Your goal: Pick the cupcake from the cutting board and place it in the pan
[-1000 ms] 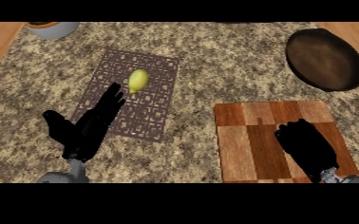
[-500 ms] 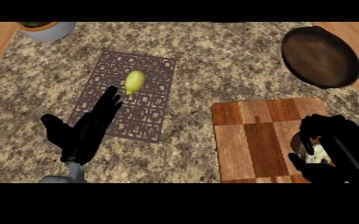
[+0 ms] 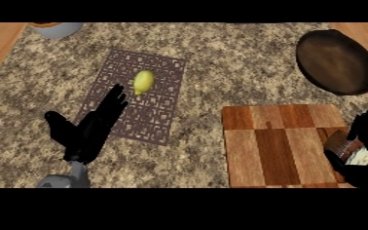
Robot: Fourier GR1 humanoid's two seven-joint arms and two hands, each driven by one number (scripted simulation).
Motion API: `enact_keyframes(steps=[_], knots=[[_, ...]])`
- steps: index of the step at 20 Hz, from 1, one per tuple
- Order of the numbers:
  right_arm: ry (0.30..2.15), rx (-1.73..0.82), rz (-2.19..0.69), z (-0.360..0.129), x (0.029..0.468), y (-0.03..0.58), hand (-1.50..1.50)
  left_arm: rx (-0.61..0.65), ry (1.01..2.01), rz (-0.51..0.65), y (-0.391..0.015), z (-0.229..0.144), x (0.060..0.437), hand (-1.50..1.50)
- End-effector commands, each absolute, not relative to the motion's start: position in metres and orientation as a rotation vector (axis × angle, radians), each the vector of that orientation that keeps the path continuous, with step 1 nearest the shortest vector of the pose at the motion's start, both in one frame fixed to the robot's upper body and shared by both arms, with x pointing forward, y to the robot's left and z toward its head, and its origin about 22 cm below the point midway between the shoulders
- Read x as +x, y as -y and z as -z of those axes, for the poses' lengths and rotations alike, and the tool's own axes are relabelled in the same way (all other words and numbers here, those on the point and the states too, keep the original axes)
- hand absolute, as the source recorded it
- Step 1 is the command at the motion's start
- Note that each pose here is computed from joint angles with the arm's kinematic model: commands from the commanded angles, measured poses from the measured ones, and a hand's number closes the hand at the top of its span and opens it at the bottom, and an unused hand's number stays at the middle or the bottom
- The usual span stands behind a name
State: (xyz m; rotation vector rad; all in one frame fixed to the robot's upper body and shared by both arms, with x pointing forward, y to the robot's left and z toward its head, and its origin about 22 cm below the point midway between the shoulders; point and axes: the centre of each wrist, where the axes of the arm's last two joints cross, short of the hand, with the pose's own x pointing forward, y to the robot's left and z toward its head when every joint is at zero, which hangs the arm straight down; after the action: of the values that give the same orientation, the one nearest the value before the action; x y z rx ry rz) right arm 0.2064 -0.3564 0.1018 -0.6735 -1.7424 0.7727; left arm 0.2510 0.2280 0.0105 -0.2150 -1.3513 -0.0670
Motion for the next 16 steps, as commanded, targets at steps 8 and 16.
enact_keyframes(steps=[8, 16], knots=[[1.732, -0.84, -0.72, -0.086, 0.285, 0.414, 1.5, -0.231, 1.363, 0.103, -0.204, -0.014, 0.24, 0.0], [1.752, -1.025, -0.522, -0.064, 0.342, 0.43, 1.5, -0.242, 1.375, 0.114, -0.21, -0.022, 0.261, 0.0]])
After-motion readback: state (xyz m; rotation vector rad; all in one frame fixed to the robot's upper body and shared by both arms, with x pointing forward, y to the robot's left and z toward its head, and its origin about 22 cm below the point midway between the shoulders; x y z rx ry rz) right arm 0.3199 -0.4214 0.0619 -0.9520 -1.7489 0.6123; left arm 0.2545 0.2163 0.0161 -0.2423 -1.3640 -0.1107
